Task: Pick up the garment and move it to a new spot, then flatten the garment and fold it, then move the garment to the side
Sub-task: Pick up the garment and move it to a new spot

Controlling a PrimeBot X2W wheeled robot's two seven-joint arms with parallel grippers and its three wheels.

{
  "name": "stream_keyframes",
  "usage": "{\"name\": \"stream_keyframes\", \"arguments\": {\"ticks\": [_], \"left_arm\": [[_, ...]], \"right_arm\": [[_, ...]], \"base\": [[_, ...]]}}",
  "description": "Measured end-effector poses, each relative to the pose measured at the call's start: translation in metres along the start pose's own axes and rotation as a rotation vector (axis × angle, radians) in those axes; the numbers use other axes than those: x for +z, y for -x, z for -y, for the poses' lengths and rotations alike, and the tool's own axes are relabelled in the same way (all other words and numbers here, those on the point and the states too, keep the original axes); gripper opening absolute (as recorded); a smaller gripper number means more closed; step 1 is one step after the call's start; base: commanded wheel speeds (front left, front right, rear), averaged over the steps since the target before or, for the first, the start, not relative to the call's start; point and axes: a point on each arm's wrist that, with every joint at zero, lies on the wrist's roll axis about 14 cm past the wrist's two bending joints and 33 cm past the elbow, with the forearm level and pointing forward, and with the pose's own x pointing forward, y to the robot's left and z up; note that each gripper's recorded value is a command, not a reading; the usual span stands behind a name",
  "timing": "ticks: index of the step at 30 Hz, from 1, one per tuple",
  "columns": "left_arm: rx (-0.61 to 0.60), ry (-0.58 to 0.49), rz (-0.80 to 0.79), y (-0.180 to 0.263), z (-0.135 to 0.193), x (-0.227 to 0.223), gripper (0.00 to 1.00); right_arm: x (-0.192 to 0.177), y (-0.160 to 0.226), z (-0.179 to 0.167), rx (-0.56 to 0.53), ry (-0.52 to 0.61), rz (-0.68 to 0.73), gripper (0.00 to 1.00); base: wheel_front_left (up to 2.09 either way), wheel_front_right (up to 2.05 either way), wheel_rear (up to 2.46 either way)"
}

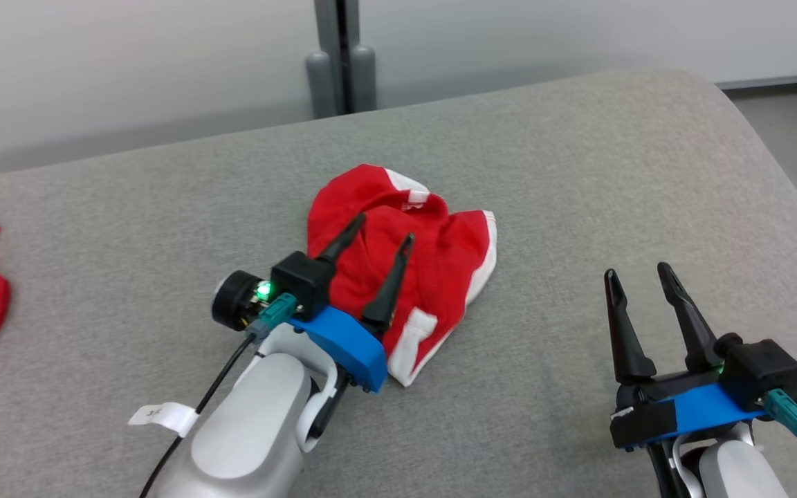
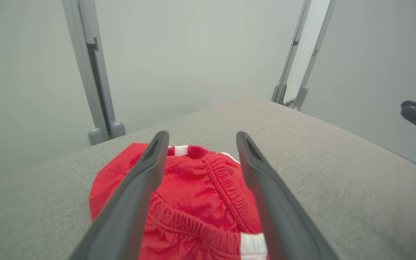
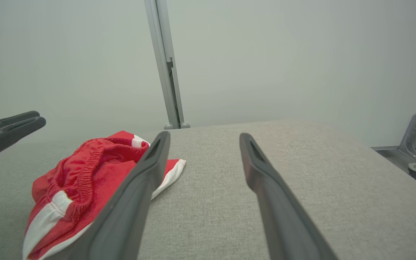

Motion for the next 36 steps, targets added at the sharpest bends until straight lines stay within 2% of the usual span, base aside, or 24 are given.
{"name": "stream_keyframes", "arguments": {"ticks": [3,8,10,11,13,19,27,36], "left_arm": [[0.047,-0.017,0.042,0.006,-0.013,0.013,1.00],[0.242,-0.060,0.129,0.041,-0.067,0.040,1.00],[0.276,-0.064,0.144,0.049,-0.076,0.045,1.00],[0.347,-0.064,0.178,0.067,-0.093,0.054,1.00],[0.414,-0.075,0.197,0.087,-0.108,0.058,1.00],[0.598,-0.103,0.233,0.150,-0.142,0.066,1.00],[0.748,-0.107,0.231,0.212,-0.151,0.056,1.00],[0.797,-0.076,0.200,0.239,-0.140,0.035,1.00]], "right_arm": [[-0.001,0.000,-0.004,0.012,-0.004,0.000,1.00],[0.000,-0.007,-0.023,0.065,-0.015,0.007,1.00],[0.000,-0.008,-0.026,0.073,-0.017,0.008,1.00],[-0.001,-0.009,-0.031,0.089,-0.020,0.006,1.00],[-0.002,-0.010,-0.037,0.104,-0.024,0.005,1.00],[-0.003,-0.011,-0.053,0.148,-0.028,0.002,1.00],[-0.002,-0.008,-0.065,0.184,-0.025,0.003,1.00],[-0.002,-0.002,-0.070,0.200,-0.024,0.000,1.00]], "base": [[0.00,0.00,0.00],[0.00,0.00,0.00],[0.00,0.00,0.00],[0.00,0.00,0.00],[0.00,0.00,0.00],[0.00,0.00,0.00],[0.00,0.00,0.00],[0.00,0.00,0.00]]}}
